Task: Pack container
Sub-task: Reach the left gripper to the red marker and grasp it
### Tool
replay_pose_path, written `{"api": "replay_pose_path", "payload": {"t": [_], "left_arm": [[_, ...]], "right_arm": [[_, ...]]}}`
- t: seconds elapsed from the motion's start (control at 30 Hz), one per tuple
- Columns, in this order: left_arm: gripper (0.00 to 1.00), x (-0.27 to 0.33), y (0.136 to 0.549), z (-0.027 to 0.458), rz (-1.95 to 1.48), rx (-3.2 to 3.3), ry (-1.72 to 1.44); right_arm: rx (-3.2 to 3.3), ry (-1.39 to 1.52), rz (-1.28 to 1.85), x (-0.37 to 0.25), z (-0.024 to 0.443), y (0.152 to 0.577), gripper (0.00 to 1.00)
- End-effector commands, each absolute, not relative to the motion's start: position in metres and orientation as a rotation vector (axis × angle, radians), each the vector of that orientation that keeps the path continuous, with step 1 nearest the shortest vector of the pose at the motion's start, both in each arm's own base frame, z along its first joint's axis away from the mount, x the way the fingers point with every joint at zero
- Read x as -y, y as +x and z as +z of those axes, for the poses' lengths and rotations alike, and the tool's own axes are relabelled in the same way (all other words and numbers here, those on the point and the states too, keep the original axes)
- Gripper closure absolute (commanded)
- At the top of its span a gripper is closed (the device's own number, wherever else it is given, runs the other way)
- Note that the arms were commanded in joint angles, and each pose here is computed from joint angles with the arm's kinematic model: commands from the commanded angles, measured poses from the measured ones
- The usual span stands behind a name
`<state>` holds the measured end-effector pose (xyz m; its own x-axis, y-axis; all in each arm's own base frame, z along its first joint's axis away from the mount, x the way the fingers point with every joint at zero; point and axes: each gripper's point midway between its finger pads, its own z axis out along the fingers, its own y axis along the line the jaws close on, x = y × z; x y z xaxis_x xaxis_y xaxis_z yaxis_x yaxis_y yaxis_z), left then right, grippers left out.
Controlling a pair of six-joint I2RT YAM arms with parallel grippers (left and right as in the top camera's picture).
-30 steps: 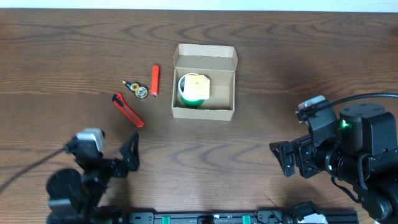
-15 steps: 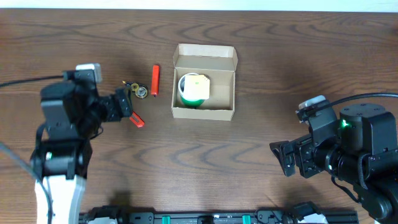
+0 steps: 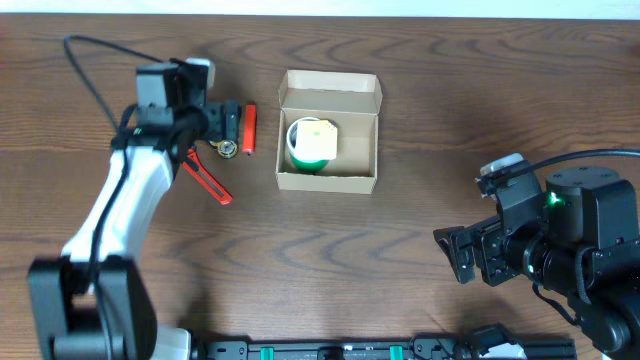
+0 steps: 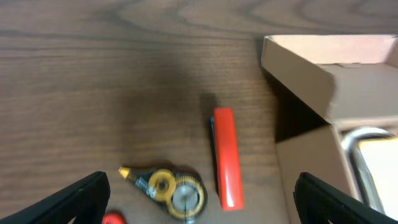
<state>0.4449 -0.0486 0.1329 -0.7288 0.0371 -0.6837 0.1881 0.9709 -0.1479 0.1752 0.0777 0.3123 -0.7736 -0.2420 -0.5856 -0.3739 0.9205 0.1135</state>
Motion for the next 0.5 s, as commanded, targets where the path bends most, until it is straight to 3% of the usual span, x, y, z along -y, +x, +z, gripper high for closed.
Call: {"api": "replay_pose_path", "payload": {"t": [0.0,0.17,0.47], "left_arm": [[0.05,0.051,0.474,0.127,-0.228,-2.375,0.191],[0.05,0.051,0.492,0.097,-0.118,-2.431,0.218],[0.0,0.073,0.479,0.058,-0.096,-2.536,0.293]], "right_arm": [[-2.488,-0.452,0.278,-0.075,0.312,0.176,0.01],[-2.488,-0.452,0.278,-0.075,0.312,0.176,0.01],[-2.488,-0.452,0.278,-0.075,0.312,0.176,0.01]]}}
